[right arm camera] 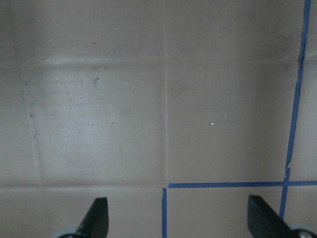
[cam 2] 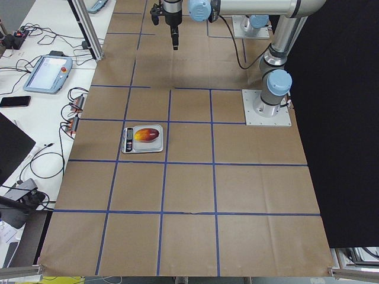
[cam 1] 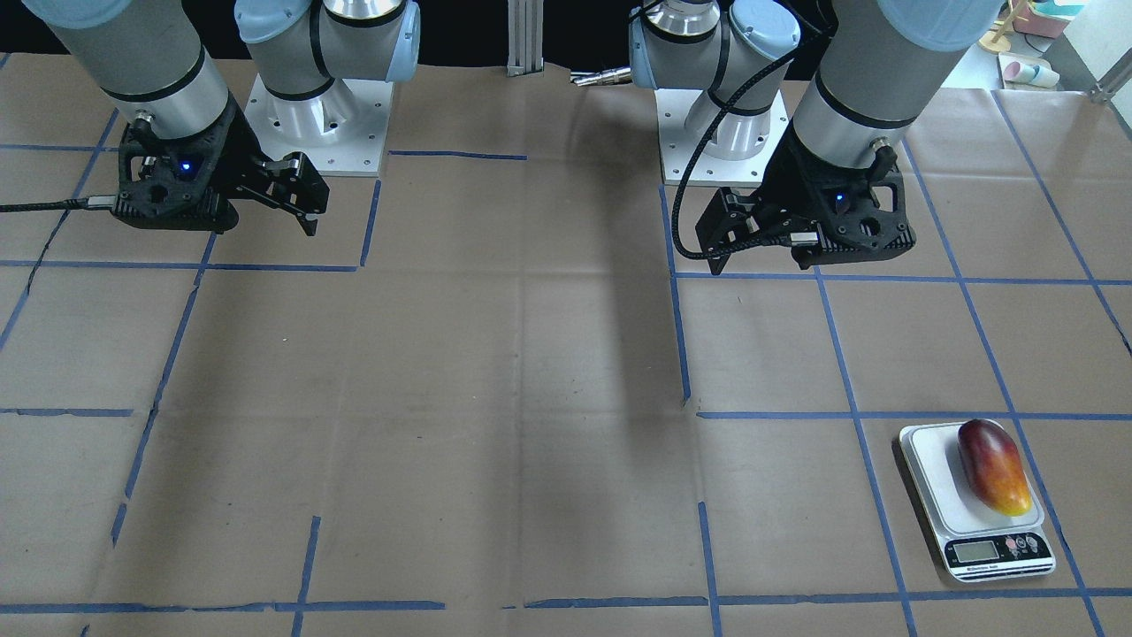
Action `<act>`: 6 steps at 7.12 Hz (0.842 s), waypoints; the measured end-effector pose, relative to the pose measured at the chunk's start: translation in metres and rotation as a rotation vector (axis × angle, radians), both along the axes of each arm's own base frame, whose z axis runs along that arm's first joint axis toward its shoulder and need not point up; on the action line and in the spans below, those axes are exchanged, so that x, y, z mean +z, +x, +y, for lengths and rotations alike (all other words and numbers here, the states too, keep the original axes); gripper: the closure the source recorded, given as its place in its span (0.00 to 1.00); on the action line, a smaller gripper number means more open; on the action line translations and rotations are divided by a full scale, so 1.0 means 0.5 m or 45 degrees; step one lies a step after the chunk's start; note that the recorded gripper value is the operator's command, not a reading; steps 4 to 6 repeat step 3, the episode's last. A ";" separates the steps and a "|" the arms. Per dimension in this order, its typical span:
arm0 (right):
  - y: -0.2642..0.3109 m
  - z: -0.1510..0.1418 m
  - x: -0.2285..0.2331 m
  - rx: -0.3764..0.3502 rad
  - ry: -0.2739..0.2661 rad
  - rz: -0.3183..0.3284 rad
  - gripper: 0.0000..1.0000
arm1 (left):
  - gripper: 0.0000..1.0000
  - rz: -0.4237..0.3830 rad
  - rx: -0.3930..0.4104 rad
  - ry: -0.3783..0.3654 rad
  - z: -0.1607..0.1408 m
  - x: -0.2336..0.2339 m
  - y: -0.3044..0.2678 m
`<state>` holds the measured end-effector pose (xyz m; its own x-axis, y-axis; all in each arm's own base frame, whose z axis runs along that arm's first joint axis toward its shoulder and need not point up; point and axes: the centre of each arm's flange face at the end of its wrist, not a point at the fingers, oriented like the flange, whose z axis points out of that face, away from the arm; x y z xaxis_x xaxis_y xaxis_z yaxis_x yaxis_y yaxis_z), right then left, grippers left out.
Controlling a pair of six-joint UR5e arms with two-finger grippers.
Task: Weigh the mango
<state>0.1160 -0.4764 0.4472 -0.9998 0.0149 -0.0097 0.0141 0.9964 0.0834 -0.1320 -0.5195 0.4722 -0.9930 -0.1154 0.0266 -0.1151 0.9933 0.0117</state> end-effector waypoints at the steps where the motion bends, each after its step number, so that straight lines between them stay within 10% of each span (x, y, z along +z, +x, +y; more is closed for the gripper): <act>1: 0.000 0.000 0.000 0.000 0.000 0.000 0.00 | 0.00 -0.005 0.011 -0.004 -0.001 0.004 0.001; 6: 0.000 0.000 0.000 0.000 0.000 0.000 0.00 | 0.00 -0.010 0.028 -0.008 -0.002 0.008 0.001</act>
